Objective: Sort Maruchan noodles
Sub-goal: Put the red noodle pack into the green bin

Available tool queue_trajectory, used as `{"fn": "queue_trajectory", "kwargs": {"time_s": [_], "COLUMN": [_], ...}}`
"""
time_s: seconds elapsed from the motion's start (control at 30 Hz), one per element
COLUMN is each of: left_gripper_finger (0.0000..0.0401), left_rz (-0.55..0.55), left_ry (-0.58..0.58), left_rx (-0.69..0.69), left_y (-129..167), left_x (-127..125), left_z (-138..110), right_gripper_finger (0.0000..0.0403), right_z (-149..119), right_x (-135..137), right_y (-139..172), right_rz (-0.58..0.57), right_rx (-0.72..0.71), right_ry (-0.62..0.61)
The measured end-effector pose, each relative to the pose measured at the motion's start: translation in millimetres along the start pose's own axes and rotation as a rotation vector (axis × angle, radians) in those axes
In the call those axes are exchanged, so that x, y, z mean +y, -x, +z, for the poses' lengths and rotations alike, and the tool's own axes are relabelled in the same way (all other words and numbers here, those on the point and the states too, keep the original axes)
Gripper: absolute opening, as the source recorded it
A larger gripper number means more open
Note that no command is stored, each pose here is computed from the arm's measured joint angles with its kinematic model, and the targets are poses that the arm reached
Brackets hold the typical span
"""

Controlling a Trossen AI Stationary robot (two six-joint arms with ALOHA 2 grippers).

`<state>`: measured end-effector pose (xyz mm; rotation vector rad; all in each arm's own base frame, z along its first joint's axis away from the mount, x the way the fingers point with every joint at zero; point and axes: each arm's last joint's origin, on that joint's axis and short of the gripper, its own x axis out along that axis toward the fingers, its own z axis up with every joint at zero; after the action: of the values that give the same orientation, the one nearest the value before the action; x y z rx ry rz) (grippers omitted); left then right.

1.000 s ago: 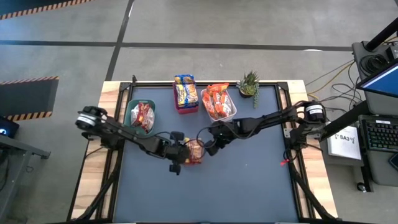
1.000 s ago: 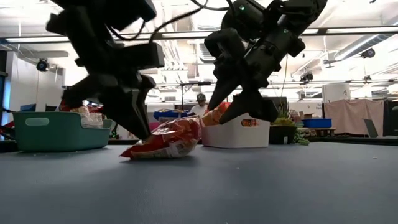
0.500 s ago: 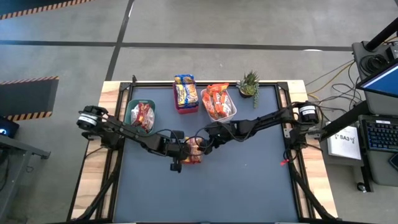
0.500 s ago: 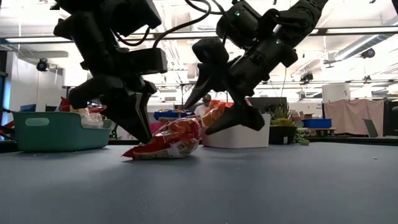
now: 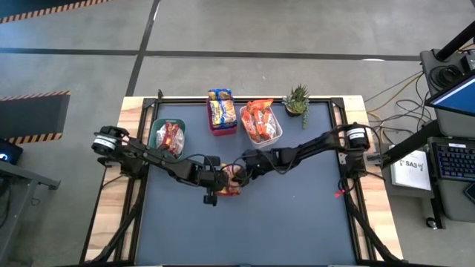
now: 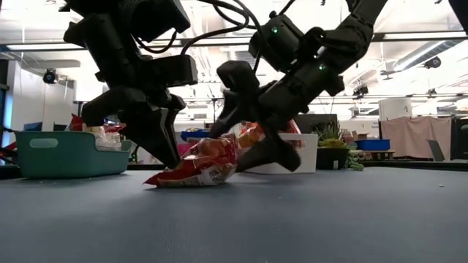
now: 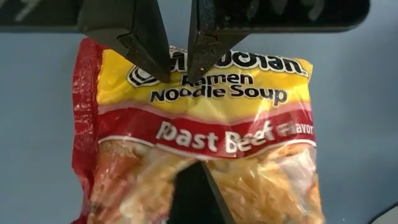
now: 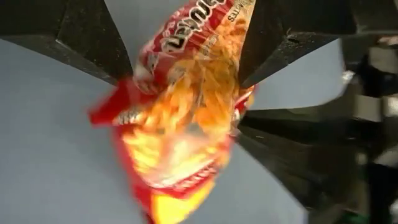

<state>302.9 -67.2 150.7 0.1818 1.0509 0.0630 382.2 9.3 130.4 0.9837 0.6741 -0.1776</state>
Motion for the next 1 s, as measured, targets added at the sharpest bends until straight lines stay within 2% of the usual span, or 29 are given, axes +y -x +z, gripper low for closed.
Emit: {"fn": "queue_trajectory", "kwargs": {"time_s": [0.07,0.23,0.7,0.83,1.0], "left_gripper_finger": [0.0038,0.0038,0.0038,0.0038,0.0038], "left_rz": [-0.001,-0.002,-0.004,-0.004,-0.002], "left_ry": [0.0,0.0,-0.004,-0.004,-0.006], "left_rx": [0.0,-0.002,-0.007,-0.007,0.001], "left_y": [0.0,0.0,0.1,0.1,1.2], "left_x": [0.0,-0.1,-0.5,-0.5,0.0], "left_z": [0.0,0.2,0.7,0.7,-0.1], "right_gripper_finger": [0.0276,0.0248,0.0125,0.011,0.0109], "right_z": [0.0,1.1,2.4,2.4,2.3], "right_x": [1.0,1.4,3.8,3.9,3.8], "right_y": [-4.0,-4.3,-4.5,-4.5,-4.5], "right_rz": [0.039,0.039,0.052,0.053,0.053], "right_rx": [-0.01,-0.034,-0.059,-0.056,-0.056], "right_ry": [0.007,0.041,0.072,0.074,0.077]}}
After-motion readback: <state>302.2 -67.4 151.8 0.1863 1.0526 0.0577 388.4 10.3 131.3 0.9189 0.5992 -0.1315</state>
